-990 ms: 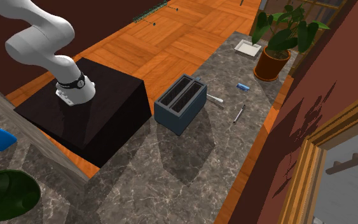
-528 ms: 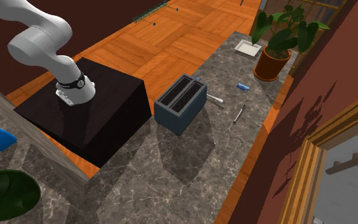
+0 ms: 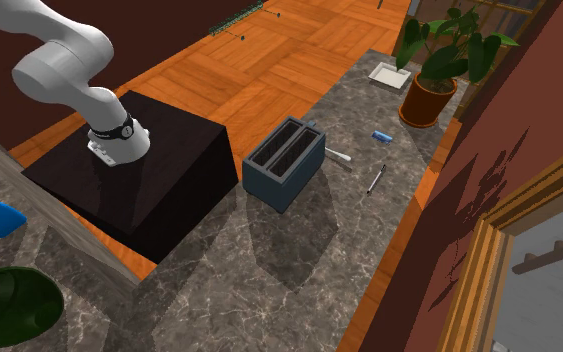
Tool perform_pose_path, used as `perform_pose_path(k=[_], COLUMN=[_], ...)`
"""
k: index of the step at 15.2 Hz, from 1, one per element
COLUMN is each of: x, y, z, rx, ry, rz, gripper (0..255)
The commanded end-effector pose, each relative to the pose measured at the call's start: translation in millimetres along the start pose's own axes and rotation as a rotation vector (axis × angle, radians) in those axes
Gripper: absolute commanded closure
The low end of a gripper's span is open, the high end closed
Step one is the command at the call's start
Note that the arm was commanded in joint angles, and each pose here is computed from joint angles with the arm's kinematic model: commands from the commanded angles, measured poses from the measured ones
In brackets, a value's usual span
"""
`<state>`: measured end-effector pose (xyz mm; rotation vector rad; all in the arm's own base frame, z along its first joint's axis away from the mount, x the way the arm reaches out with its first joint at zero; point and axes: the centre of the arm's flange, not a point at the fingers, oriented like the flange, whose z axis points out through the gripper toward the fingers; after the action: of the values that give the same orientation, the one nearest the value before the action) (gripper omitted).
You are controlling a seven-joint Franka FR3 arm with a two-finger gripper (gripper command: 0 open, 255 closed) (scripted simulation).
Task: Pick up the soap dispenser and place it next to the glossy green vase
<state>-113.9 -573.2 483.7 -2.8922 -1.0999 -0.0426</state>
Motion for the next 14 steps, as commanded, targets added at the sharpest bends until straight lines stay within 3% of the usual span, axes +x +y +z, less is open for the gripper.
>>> perform_pose_path(k=[1,14], x=[1,-2], y=[1,4], z=[11,79], rx=[-0.001,-0.001], ry=[-0.001,-0.001], rz=[0.000,0.000], gripper=[255,255])
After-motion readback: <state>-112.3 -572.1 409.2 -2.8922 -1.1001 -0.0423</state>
